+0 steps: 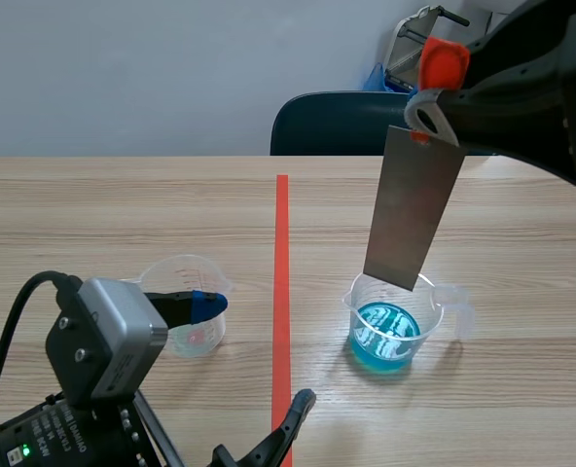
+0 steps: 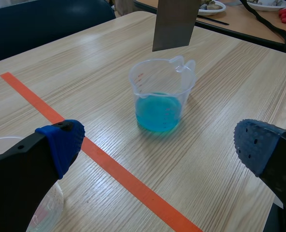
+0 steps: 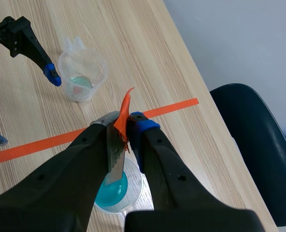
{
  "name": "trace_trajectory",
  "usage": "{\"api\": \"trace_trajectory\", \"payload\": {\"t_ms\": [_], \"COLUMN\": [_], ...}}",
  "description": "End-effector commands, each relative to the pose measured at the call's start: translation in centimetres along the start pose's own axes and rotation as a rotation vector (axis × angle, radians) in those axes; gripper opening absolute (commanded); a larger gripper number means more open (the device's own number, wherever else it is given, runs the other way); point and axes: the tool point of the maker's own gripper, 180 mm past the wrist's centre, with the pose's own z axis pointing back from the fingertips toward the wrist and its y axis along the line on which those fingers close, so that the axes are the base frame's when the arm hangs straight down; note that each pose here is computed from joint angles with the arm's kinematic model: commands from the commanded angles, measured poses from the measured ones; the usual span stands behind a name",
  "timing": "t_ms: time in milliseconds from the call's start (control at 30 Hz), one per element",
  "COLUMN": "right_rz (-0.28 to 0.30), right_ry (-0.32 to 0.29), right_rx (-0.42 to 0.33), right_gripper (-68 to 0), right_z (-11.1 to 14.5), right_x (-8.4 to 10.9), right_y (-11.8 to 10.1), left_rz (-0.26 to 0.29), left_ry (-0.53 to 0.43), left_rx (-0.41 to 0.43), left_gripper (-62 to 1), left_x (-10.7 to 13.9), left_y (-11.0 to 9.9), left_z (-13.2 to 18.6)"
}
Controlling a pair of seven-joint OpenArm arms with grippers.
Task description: Do the redox reaction experiment
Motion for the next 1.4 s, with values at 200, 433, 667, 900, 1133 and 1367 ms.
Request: {"api": "trace_trajectory", "payload": {"t_ms": [200,433,667,900,1133,1367], "right_rz": [0.029,0.029,0.029,0.029,0.029,0.029], "right_ry": [-0.013,-0.013,-0.013,-0.014,-0.014,-0.014], "right_rx": [-0.005,-0.006,-0.006,-0.006,-0.006,-0.006], "right_gripper": [-66.7,-66.7,-66.7,-66.7,-66.7,-66.7], "right_z": [0.3,0.3,0.3,0.3,0.3,0.3], "right_x": [0.6,0.6,0.6,0.6,0.6,0.6], "right_y": [-0.3,-0.3,-0.3,-0.3,-0.3,-0.3], "left_rz": [0.007,0.007,0.015,0.008,-0.005,-0.003], "left_ry": [-0.041,-0.041,-0.069,-0.1,-0.089,-0.073], "left_rx": [-0.002,-0.003,0.01,0.026,0.03,-0.003], "left_gripper": [1.4,-0.3,-35.4,-58.2,-58.2,-58.2], "left_x": [1.0,1.0,1.7,3.1,2.8,1.6], "left_y": [-0.2,-0.2,-0.1,0.6,2.0,1.5], "left_z": [-0.3,-0.3,-1.1,-3.1,-5.5,-7.4]}}
